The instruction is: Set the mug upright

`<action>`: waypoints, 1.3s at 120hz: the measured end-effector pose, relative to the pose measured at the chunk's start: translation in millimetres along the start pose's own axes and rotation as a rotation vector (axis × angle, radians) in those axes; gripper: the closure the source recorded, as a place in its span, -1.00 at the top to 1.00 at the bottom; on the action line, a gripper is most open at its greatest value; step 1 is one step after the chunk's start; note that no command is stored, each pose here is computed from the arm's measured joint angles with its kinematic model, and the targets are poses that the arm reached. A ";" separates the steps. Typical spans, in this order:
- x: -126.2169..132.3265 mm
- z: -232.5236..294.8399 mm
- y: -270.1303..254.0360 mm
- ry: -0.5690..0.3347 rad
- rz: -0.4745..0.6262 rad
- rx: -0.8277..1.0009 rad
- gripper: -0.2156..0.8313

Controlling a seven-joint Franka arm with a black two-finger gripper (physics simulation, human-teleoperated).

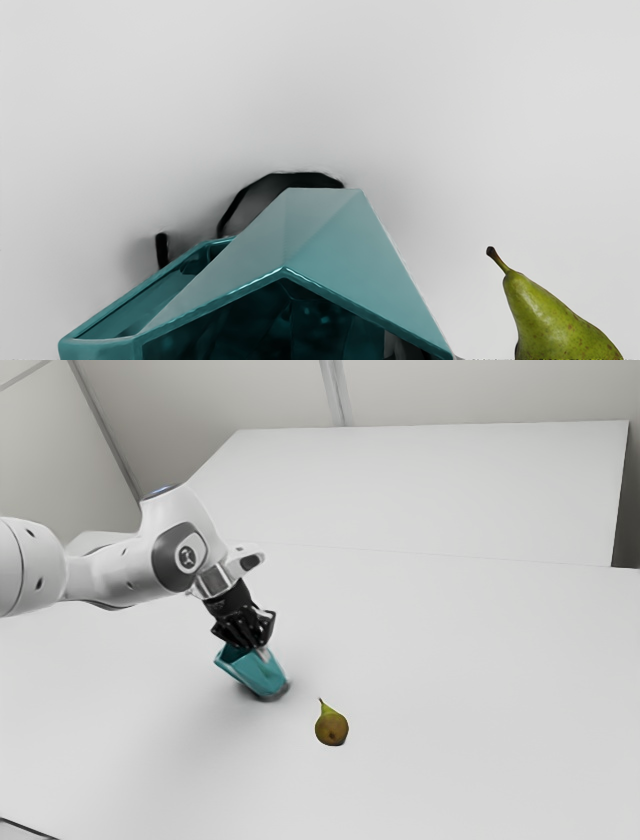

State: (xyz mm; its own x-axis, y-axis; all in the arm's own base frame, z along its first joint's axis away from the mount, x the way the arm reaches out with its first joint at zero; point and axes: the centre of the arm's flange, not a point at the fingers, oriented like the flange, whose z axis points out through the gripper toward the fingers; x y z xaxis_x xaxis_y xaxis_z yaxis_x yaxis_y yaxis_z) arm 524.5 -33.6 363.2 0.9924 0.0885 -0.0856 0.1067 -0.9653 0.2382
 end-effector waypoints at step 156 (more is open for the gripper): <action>7.8 -65.8 -1.6 0.072 0.050 0.064 0.53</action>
State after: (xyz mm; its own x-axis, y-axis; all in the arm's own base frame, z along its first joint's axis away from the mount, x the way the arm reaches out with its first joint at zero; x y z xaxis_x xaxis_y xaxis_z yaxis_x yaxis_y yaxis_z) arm 536.1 -15.3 425.9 0.9985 0.0546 -0.0051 0.0547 -0.9826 0.1777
